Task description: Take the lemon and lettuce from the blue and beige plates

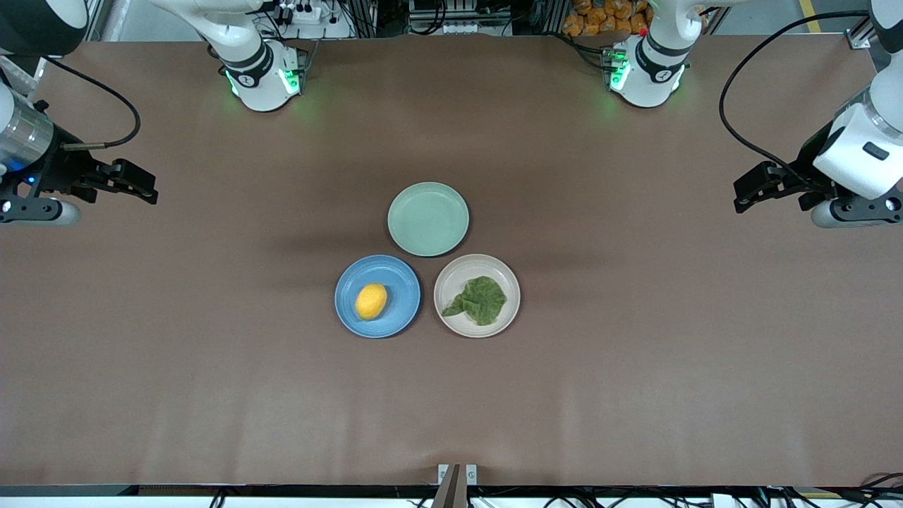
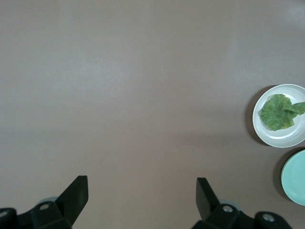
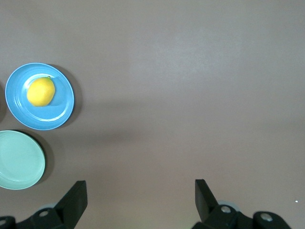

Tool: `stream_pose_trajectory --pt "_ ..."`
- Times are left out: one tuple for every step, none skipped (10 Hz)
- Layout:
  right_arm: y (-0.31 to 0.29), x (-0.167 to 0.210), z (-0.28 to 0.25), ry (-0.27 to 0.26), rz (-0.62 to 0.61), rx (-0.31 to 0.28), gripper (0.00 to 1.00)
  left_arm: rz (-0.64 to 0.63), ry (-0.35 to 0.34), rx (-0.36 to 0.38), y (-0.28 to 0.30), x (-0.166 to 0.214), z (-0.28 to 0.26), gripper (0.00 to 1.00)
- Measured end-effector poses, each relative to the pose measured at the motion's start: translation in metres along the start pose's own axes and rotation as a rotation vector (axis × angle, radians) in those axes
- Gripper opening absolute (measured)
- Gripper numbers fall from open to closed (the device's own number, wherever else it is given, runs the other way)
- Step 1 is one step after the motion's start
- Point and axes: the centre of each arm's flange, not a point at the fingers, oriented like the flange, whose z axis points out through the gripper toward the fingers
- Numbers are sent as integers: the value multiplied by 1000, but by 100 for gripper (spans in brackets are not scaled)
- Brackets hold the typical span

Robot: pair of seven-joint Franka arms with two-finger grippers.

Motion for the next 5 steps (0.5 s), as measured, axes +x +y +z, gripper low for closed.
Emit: stream_pose_trajectory --pt "0 0 0 0 0 0 100 0 0 0 0 0 0 100" --pt "0 0 0 -1 0 0 100 0 0 0 0 0 0 100" --pt "0 0 0 -1 0 0 100 0 0 0 0 0 0 100" --pt "0 0 0 -2 1 0 100 0 -1 0 0 0 1 100" --pt "1 0 0 -2 1 0 100 0 -5 0 0 1 3 100"
